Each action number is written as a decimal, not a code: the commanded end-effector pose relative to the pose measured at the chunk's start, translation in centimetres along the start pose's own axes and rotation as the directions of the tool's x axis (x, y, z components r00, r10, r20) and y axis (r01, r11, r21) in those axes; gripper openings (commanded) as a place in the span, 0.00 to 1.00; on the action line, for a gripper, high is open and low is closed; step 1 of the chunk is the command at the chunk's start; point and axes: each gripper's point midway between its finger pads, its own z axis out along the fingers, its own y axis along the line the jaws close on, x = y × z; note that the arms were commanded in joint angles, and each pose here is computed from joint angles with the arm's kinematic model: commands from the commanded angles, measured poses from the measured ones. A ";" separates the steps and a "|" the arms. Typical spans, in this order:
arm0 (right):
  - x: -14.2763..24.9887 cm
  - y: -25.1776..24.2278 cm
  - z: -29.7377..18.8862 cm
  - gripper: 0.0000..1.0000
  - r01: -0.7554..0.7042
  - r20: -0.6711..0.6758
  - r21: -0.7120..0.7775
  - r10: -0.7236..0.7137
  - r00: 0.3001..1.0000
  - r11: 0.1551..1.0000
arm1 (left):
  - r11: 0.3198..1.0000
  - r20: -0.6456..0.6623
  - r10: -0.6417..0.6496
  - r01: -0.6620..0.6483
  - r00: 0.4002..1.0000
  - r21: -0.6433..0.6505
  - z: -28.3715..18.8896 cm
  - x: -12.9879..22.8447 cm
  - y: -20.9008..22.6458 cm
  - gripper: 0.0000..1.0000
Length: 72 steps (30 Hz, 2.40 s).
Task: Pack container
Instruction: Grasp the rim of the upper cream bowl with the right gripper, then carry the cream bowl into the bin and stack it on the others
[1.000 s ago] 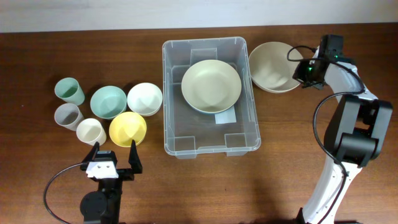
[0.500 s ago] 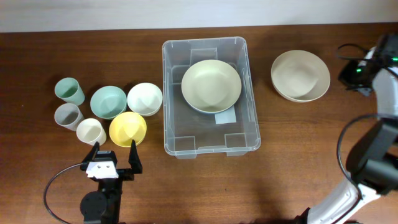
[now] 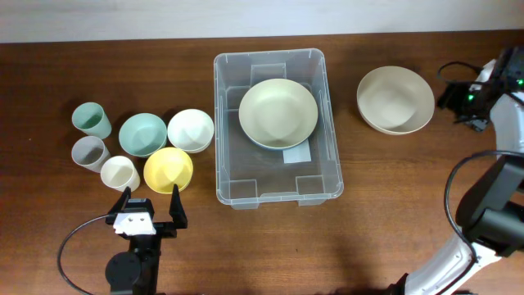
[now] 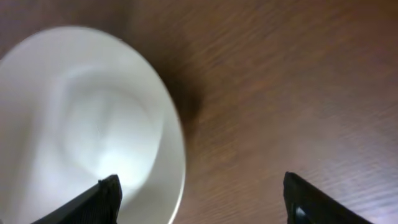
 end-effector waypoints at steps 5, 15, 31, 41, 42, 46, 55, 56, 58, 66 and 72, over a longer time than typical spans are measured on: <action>3.4 1.5 5.1 0.78 0.117 -0.054 -0.076 -0.122 0.991 0.990 | 1.000 0.000 0.019 -0.019 1.000 0.010 0.0 0.2 -0.2 1.00; 4.8 0.8 7.7 0.35 0.117 -0.049 -0.077 -0.121 0.991 0.990 | 1.000 0.000 0.019 -0.019 1.000 0.010 0.0 0.2 -0.2 1.00; 1.6 2.1 3.3 0.04 0.116 0.066 -0.152 -0.107 0.992 0.981 | 1.000 0.000 0.019 -0.019 1.000 0.010 0.0 0.2 -0.2 1.00; -2.6 7.6 -9.1 0.04 0.248 0.318 -0.287 -0.152 0.936 0.925 | 1.000 0.001 0.019 -0.019 1.000 0.010 0.0 0.2 -0.2 1.00; -2.6 8.4 -10.2 0.04 0.268 0.337 -0.316 -0.156 0.929 0.910 | 1.000 0.000 0.019 -0.019 1.000 0.010 0.0 0.2 -0.2 1.00; -2.3 11.6 -14.5 0.04 0.351 0.406 -0.401 -0.179 0.896 0.846 | 1.000 0.000 0.019 -0.019 1.000 0.010 0.0 0.2 -0.2 1.00; 2.0 21.4 -16.3 0.04 0.514 0.438 -0.365 -0.344 0.830 0.776 | 1.000 0.000 0.019 -0.019 1.000 0.010 0.0 0.2 -0.2 1.00; 2.6 22.3 -15.9 0.04 0.526 0.433 -0.347 -0.364 0.824 0.777 | 1.000 0.000 0.019 -0.019 1.000 0.010 0.0 0.2 -0.2 1.00; 4.1 24.4 -15.1 0.04 0.557 0.421 -0.295 -0.417 0.805 0.776 | 1.000 0.000 0.019 -0.019 1.000 0.010 0.0 0.2 -0.2 1.00; 9.4 30.0 -12.2 0.04 0.653 0.375 -0.184 -0.561 0.738 0.735 | 1.000 0.001 0.019 -0.019 1.000 0.010 0.0 0.2 -0.2 1.00; 11.8 32.4 -8.1 0.04 0.684 0.335 -0.211 -0.605 0.722 0.699 | 1.000 0.001 0.019 -0.019 1.000 0.010 0.0 0.2 -0.2 1.00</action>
